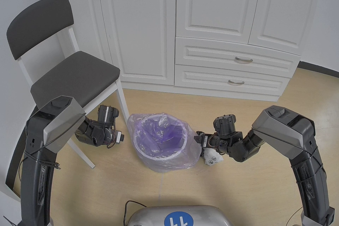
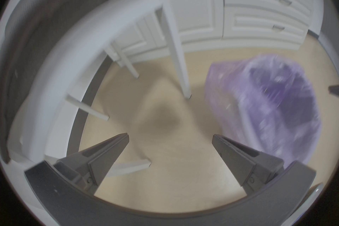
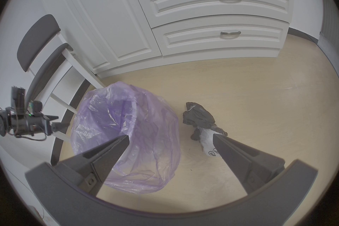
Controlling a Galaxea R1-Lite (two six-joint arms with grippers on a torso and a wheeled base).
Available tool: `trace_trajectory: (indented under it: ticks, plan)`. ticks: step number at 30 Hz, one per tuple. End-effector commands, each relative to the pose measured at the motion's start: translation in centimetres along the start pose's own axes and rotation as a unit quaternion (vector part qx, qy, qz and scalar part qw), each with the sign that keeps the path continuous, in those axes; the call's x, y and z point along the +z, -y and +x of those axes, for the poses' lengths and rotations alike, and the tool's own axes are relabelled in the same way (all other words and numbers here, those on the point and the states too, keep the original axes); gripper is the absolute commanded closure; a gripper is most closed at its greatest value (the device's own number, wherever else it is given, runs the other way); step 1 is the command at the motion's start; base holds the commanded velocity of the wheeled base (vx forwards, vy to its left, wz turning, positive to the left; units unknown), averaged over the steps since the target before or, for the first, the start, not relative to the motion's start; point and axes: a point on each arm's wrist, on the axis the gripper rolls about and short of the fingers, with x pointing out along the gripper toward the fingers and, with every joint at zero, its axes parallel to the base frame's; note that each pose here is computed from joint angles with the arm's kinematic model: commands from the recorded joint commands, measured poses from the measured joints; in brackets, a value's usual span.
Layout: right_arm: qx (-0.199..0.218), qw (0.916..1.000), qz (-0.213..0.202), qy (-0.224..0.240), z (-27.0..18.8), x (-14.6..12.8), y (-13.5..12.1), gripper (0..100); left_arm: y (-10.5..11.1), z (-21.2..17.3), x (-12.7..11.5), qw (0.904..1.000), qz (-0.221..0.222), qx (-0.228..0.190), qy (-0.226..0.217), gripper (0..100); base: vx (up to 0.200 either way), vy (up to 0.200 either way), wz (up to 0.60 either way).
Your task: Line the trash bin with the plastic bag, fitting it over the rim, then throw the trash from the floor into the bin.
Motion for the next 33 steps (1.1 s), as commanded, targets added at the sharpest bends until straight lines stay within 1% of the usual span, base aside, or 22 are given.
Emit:
trace_trajectory:
  ticks: [1,3,4,5,6,7,8,9,11,12,15,18,20,21,22,24,28,29,32,33]
  plan:
    - [-0.002,1.0000,0.002,0.001,0.3,0.0,0.3,0,-0.4,-4.4,3.7,0.9976,-0.013,-0.013,0.067,0,0.000,0.000,0.00]
    - [-0.002,1.0000,0.003,0.003,0.3,0.1,0.4,0,0.2,-4.6,4.6,0.9959,-0.017,-0.018,0.087,0,0.000,0.000,0.00]
    - [-0.002,1.0000,0.003,0.003,0.3,0.1,0.4,0,0.2,-4.6,4.6,0.9959,-0.017,-0.018,0.087,0,0.000,0.000,0.00]
    - [-0.002,1.0000,0.008,0.003,0.3,0.1,0.4,0,0.8,-4.6,5.5,0.9943,-0.020,-0.022,0.103,0,0.000,0.000,0.00]
    - [-0.002,1.0000,0.008,0.003,0.3,0.1,0.4,0,0.8,-4.6,5.5,0.9943,-0.020,-0.022,0.103,0,0.000,0.000,0.00]
    - [-0.001,0.9999,0.012,0.006,0.4,0.2,0.4,0,1.4,-3.6,5.7,0.9935,-0.022,-0.024,0.109,0,0.000,0.000,0.00]
    - [-0.001,0.9999,0.012,0.006,0.4,0.2,0.4,0,1.4,-3.6,5.7,0.9935,-0.022,-0.024,0.109,0,0.000,0.000,0.00]
    - [-0.002,0.9999,0.013,0.007,0.4,0.3,0.4,0,2.2,-1.8,5.9,0.9926,-0.027,-0.024,0.116,0,0.000,0.000,0.00]
    - [-0.002,0.9999,0.013,0.006,0.5,0.3,0.4,0,2.4,-1.4,6.0,0.9924,-0.030,-0.023,0.117,0,0.000,0.000,0.00]
    - [-0.003,0.9999,0.015,0.006,0.5,0.3,0.6,0,2.8,0.0,5.9,0.9926,-0.035,-0.022,0.114,0,0.000,0.000,0.00]
    - [-0.003,0.9999,0.016,0.007,0.5,0.4,0.7,0,3.3,1.4,5.3,0.9952,-0.027,-0.024,0.091,0,0.000,0.000,0.00]
    - [-0.004,0.9998,0.017,0.004,0.8,0.2,1.0,0,3.9,3.3,5.1,0.9960,-0.025,-0.022,0.082,0,0.000,0.000,0.00]
    - [-0.005,0.9998,0.017,0.004,0.8,0.2,1.1,0,4.0,3.9,5.1,0.9964,-0.024,-0.022,0.078,0,0.000,0.000,0.00]
    - [-0.005,0.9998,0.018,0.004,0.8,0.2,1.2,0,4.3,4.9,4.1,0.9984,-0.015,-0.022,0.049,0,0.000,0.000,0.00]
    - [-0.005,0.9998,0.018,0.004,0.8,0.2,1.2,0,4.3,5.2,3.5,0.9992,-0.008,-0.026,0.029,0,0.000,0.000,0.00]
    - [-0.007,0.9998,0.019,0.004,0.9,0.2,1.4,0,4.5,5.5,2.8,0.9990,-0.002,-0.044,0.011,0,0.000,0.000,0.00]
    - [-0.002,0.9998,0.019,0.005,1.0,0.4,1.4,0,4.6,6.1,1.9,0.9988,0.000,-0.048,-0.001,0,0.000,0.000,0.00]
    - [-0.003,0.9998,0.020,0.004,1.2,0.2,1.5,0,4.6,7.0,0.7,0.9987,0.007,-0.048,-0.019,0,0.000,0.000,0.00]
    - [-0.004,0.9998,0.020,0.003,1.3,0.1,1.7,0,4.2,8.1,-0.6,0.9985,0.006,-0.043,-0.032,0,0.000,0.000,0.00]
    - [-0.004,0.9998,0.020,0.003,1.3,0.1,1.7,0,4.2,8.1,-0.6,0.9985,0.006,-0.043,-0.032,0,0.000,0.000,0.00]
